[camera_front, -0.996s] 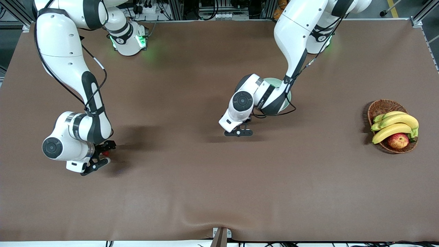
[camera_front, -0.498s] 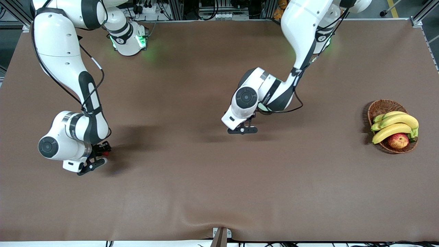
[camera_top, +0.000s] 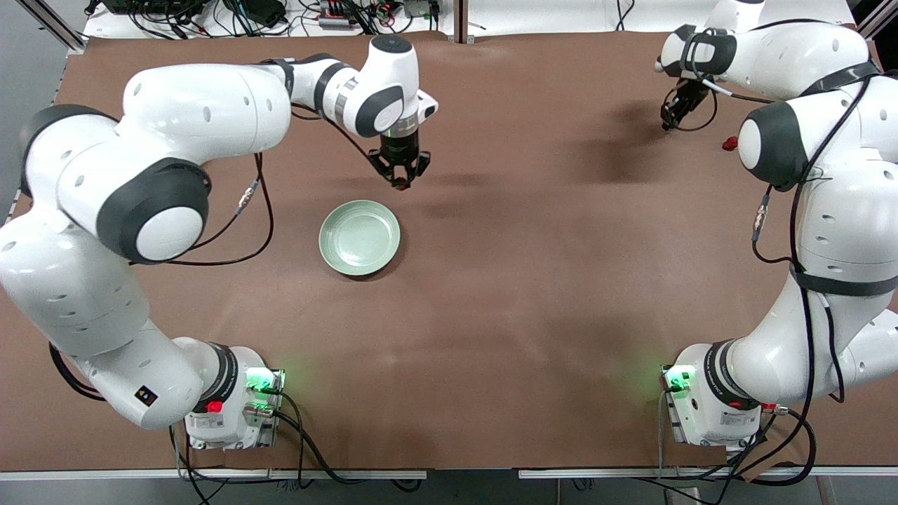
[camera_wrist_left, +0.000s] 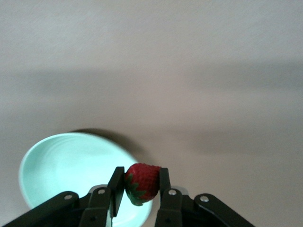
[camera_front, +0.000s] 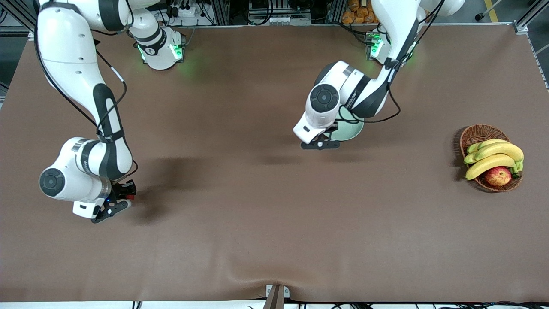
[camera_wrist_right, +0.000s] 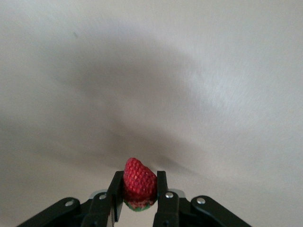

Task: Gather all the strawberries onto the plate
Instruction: 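Plate the strawberry with the left gripper while the right gripper carries another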

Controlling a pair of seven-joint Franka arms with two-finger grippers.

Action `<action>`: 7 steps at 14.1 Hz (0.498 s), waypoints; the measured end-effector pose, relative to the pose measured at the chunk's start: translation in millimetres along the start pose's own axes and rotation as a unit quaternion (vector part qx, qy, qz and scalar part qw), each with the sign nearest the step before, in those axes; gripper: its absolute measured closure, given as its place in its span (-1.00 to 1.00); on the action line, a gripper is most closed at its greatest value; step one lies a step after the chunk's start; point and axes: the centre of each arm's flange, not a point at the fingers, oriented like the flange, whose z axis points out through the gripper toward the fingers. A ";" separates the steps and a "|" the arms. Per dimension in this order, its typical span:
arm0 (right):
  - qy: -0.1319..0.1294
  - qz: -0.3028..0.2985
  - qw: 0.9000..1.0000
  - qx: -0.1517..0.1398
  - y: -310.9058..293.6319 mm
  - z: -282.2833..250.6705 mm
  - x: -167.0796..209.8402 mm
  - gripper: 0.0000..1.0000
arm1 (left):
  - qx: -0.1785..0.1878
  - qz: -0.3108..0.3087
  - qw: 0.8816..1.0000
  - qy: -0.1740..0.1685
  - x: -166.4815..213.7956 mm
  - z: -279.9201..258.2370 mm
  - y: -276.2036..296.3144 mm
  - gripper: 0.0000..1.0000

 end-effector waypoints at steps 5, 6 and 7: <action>0.065 -0.020 0.997 0.030 -66.5 -49.4 41.0 0.37 | 0.017 0.005 1.000 0.026 -14.7 55.3 -45.9 0.32; 0.077 -0.018 0.996 0.048 -84.5 -47.7 49.4 0.37 | 0.015 0.005 0.999 0.029 -17.5 64.1 -50.4 0.32; 0.084 -0.018 0.994 0.065 -102.9 -44.3 57.2 0.37 | 0.015 0.005 0.999 0.029 -20.7 70.8 -53.2 0.32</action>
